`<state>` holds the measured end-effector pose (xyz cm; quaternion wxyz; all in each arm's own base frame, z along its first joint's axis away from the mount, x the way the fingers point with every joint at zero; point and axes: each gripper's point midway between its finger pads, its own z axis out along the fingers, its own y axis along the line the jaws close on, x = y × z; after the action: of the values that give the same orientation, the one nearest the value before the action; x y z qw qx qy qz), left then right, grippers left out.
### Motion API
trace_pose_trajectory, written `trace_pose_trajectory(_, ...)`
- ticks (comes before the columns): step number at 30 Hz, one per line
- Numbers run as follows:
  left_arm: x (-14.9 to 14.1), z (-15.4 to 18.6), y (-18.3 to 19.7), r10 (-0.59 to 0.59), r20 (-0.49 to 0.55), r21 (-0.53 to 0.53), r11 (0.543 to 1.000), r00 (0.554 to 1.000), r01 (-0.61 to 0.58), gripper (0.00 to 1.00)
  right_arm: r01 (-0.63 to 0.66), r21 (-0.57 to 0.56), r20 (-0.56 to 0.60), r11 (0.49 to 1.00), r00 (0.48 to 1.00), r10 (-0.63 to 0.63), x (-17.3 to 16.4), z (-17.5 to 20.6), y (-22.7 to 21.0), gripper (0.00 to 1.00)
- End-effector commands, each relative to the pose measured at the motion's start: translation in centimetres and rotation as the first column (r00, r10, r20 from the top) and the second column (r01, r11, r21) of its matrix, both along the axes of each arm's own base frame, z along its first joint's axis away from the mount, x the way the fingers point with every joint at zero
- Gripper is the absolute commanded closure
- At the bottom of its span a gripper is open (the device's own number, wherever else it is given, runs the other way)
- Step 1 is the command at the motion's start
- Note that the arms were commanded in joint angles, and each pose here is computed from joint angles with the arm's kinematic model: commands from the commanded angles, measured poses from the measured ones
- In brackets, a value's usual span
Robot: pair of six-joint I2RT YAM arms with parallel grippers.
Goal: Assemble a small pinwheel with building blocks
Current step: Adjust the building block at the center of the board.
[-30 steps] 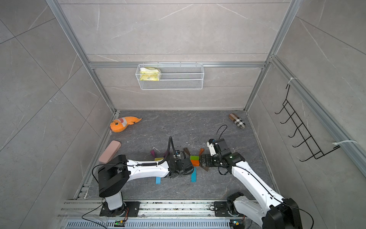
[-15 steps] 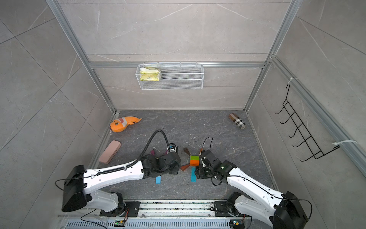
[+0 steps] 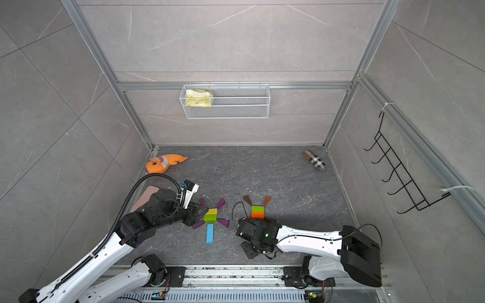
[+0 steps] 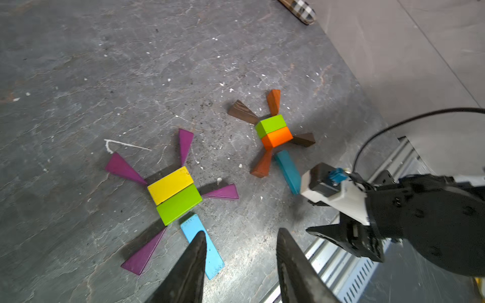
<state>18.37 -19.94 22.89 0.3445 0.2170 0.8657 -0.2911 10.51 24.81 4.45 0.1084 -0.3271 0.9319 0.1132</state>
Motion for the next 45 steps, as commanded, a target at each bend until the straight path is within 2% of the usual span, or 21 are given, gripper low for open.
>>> trace_pose_trajectory(1, -1.5, -0.1, 0.0, -0.090, 0.015, 0.007, 0.996, 0.996, 0.090, 0.55, -0.202, 0.012, -0.005, 0.979, 0.979, 0.202, -1.1, 0.5, 1.5, 0.45)
trace_pose_trajectory(5, -1.3, -0.2, 0.4, -0.083, 0.036, 0.035, 0.996, 0.996, 0.082, 0.54, -0.223, -0.011, 0.005, 0.975, 0.975, 0.223, -0.9, 0.6, 1.6, 0.45)
trace_pose_trajectory(10, -0.9, -0.6, 0.0, -0.102, 0.039, 0.049, 0.994, 0.994, 0.100, 0.54, -0.108, -0.088, -0.012, 0.990, 0.994, 0.107, -0.2, -0.8, 0.2, 0.45)
trace_pose_trajectory(20, -0.5, -1.3, -0.6, -0.122, 0.022, 0.062, 0.991, 0.992, 0.120, 0.54, -0.037, -0.160, 0.005, 0.986, 0.999, 0.038, 0.7, -1.6, -1.1, 0.44)
trace_pose_trajectory(45, -0.5, -1.4, -0.8, -0.133, 0.010, 0.047, 0.990, 0.991, 0.133, 0.51, -0.018, -0.158, 0.011, 0.987, 1.000, 0.020, 1.8, -1.5, -1.2, 0.41)
